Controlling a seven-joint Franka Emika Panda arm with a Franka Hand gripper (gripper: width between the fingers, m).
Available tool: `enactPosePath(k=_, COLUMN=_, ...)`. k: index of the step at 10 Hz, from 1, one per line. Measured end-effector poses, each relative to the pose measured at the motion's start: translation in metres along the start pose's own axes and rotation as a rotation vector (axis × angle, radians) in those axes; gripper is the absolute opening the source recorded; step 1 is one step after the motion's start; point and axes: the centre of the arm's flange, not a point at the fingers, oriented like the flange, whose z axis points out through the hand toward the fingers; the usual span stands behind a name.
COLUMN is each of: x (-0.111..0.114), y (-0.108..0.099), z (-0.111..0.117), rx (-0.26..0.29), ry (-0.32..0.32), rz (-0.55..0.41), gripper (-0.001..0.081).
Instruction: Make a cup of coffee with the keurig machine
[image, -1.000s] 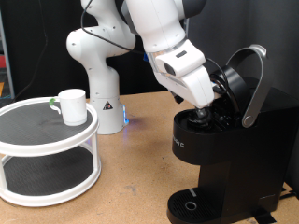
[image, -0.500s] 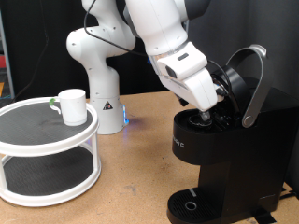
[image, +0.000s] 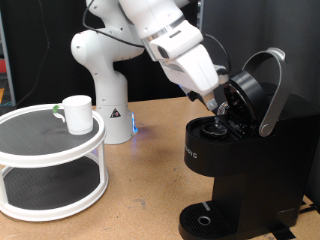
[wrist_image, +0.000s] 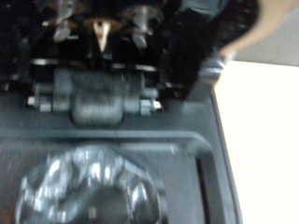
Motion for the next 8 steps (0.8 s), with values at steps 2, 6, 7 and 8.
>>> enactPosePath(k=2, x=-0.004, y=0.001, z=-0.002, rx=-0.005, ry=-0.006, rz=-0.002, gripper=0.0808)
enactPosePath(k=6, x=-0.008, y=0.012, z=-0.025, rx=0.04, ry=0.08, rz=0.1, gripper=0.0808)
enactPosePath(k=7, x=-0.009, y=0.015, z=-0.038, rx=0.08, ry=0.056, rz=0.116, gripper=0.0808)
enactPosePath(k=8, x=-0.007, y=0.017, z=-0.052, rx=0.11, ry=0.021, rz=0.119, gripper=0.0808)
